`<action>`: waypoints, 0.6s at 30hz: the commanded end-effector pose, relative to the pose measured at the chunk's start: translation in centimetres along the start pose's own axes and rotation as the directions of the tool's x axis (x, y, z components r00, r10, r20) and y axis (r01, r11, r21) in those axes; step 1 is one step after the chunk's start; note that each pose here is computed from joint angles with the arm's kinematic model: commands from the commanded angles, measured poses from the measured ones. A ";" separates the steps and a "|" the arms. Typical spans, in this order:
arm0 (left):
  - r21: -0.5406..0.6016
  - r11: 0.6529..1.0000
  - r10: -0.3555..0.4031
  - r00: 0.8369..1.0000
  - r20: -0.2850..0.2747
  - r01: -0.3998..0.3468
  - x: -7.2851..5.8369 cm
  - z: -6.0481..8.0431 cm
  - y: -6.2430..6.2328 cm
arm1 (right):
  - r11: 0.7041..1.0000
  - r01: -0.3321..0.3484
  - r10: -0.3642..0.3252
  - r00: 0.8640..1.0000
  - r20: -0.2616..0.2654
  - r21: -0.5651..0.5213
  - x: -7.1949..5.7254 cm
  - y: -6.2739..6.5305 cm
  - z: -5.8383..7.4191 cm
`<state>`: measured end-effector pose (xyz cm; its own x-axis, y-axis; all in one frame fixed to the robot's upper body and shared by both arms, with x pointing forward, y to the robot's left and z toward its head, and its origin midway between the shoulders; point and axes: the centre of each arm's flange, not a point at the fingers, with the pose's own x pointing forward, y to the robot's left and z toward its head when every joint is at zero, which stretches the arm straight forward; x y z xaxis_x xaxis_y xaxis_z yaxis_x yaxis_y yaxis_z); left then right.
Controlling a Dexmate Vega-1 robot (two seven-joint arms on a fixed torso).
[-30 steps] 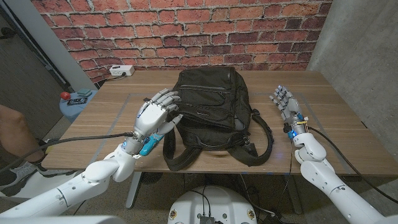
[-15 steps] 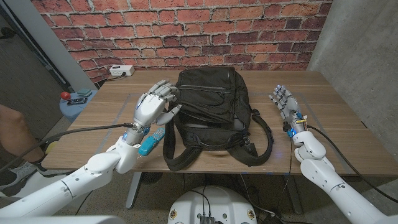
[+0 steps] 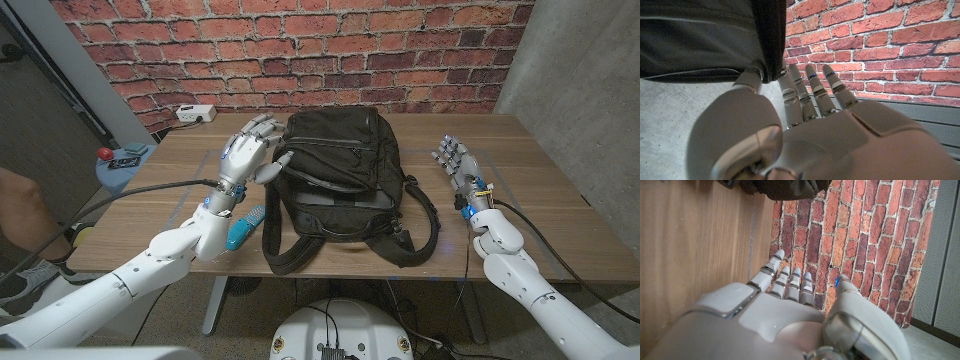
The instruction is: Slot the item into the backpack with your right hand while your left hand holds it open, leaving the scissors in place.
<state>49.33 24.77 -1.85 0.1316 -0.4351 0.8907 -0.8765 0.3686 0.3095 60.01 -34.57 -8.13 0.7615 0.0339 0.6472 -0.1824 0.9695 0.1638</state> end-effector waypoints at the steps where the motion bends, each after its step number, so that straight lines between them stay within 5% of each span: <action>1: -0.073 0.997 -0.006 0.999 -0.034 0.004 2.3 -0.4 -1.0 | 1.000 -0.005 0.005 1.000 -0.008 -0.024 0.1 0.0 0.6; 18: -0.152 0.988 -0.033 0.993 -0.112 0.015 4.3 -1.5 -1.8 | 0.997 -0.018 0.016 0.999 -0.034 -0.077 0.1 0.3 1.5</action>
<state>51.27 23.59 0.58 0.1785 -0.3872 0.9046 -0.8226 0.4457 0.3531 59.40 -34.57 -7.50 0.7719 0.0475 0.6340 -0.1650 0.9780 0.1276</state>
